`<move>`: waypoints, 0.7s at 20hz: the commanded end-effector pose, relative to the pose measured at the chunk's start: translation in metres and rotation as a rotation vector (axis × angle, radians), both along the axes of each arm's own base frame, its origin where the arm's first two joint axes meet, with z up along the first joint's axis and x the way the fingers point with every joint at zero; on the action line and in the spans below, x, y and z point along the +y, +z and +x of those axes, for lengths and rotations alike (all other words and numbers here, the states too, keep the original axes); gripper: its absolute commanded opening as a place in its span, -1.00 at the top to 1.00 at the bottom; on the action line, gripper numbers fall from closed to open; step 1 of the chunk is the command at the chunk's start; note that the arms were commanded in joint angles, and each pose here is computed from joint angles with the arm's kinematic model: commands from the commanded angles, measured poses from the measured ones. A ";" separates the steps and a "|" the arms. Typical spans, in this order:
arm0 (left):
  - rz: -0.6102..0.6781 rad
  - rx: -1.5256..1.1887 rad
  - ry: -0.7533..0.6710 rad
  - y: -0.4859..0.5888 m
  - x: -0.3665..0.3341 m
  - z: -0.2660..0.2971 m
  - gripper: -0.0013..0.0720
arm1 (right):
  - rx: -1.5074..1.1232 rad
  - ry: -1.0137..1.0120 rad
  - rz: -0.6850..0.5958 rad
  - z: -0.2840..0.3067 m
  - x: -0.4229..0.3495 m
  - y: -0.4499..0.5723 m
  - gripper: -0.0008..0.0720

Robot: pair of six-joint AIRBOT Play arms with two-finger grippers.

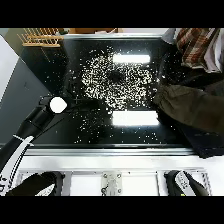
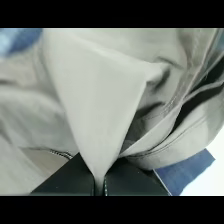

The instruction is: Fold the clothes and pants, and hang the long-sleeved shirts on hangers.

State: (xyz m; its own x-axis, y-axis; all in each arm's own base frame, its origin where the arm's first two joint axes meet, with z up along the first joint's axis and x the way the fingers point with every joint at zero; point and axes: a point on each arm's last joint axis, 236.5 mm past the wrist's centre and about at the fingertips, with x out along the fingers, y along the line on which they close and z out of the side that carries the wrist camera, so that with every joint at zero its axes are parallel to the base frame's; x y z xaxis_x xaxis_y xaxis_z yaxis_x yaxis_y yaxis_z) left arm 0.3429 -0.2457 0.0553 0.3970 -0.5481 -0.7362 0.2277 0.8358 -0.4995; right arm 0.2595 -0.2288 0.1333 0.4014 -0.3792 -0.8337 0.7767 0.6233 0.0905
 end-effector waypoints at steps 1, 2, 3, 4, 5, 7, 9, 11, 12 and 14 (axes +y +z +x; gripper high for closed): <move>0.014 0.012 -0.023 -0.003 0.000 -0.005 0.92 | 0.146 -0.065 0.062 -0.049 0.019 -0.049 0.97; 0.019 0.015 -0.032 -0.004 0.000 -0.007 0.92 | 0.167 -0.068 0.080 -0.057 0.025 -0.061 0.97; 0.022 0.020 -0.036 -0.005 0.001 -0.008 0.92 | 0.187 -0.068 0.094 -0.064 0.031 -0.072 0.97; 0.024 0.026 -0.038 -0.005 0.001 -0.009 0.92 | 0.206 -0.067 0.109 -0.070 0.036 -0.082 0.95; 0.026 0.030 -0.041 -0.006 0.001 -0.010 0.92 | 0.222 -0.067 0.121 -0.075 0.040 -0.090 0.94; 0.027 0.030 -0.043 -0.006 0.001 -0.011 0.92 | 0.246 -0.068 0.140 -0.080 0.044 -0.097 0.16; 0.028 0.028 -0.046 -0.006 0.001 -0.011 0.92 | 0.254 -0.064 0.119 -0.081 0.040 -0.094 -0.77; 0.028 0.028 -0.046 -0.006 0.001 -0.011 0.92 | 0.244 -0.022 0.033 -0.077 0.025 -0.069 -0.75; 0.028 0.028 -0.046 -0.006 0.001 -0.011 0.92 | 0.199 0.013 -0.026 -0.066 0.018 -0.046 -0.75; 0.028 0.027 -0.046 -0.006 0.001 -0.011 0.92 | -0.011 0.103 -0.122 -0.025 0.025 0.015 -0.75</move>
State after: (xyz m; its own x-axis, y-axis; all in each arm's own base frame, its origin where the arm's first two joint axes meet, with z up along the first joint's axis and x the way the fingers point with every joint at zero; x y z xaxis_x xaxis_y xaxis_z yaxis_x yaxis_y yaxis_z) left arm 0.3325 -0.2448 0.0494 0.3533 -0.5443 -0.7609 0.2507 0.8386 -0.4835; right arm 0.2015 -0.2057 0.0912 0.2708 -0.3870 -0.8814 0.7787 0.6263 -0.0357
